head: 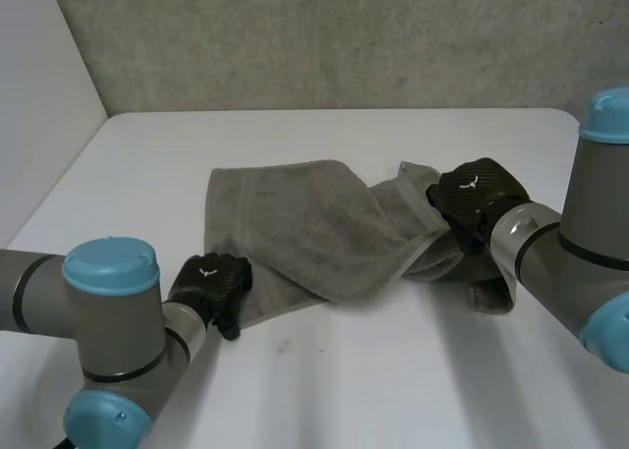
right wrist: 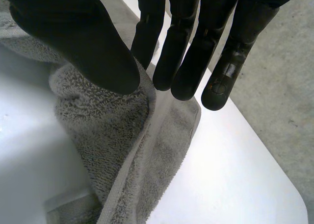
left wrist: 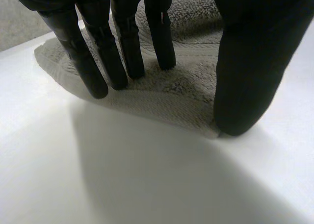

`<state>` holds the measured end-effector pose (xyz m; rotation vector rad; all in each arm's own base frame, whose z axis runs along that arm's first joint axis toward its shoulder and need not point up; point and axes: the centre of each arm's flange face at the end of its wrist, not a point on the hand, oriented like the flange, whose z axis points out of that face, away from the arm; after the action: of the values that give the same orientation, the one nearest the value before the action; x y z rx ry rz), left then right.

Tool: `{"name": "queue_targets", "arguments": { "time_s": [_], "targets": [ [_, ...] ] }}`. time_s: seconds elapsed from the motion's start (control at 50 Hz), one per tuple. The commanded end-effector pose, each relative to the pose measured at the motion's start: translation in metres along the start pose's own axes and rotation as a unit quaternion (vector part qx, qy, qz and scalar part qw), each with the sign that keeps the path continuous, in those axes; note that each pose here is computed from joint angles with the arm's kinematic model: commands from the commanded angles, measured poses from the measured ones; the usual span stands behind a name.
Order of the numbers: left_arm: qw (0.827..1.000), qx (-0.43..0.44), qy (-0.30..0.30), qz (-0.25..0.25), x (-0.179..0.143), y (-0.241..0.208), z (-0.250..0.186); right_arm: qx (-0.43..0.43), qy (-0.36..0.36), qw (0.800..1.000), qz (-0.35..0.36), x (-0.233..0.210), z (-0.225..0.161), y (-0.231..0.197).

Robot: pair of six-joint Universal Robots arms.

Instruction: Fold the towel.

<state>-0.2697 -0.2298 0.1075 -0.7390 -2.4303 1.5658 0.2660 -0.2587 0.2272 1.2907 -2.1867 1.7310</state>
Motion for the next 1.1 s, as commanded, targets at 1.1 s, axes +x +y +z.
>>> {"name": "queue_targets", "arguments": {
  "time_s": [1.1],
  "targets": [
    [0.994,0.027,-0.104,0.030,-0.059,-0.084,-0.030,-0.052,-0.047,0.993,-0.100,0.001,-0.019,-0.007]
  ]
}}
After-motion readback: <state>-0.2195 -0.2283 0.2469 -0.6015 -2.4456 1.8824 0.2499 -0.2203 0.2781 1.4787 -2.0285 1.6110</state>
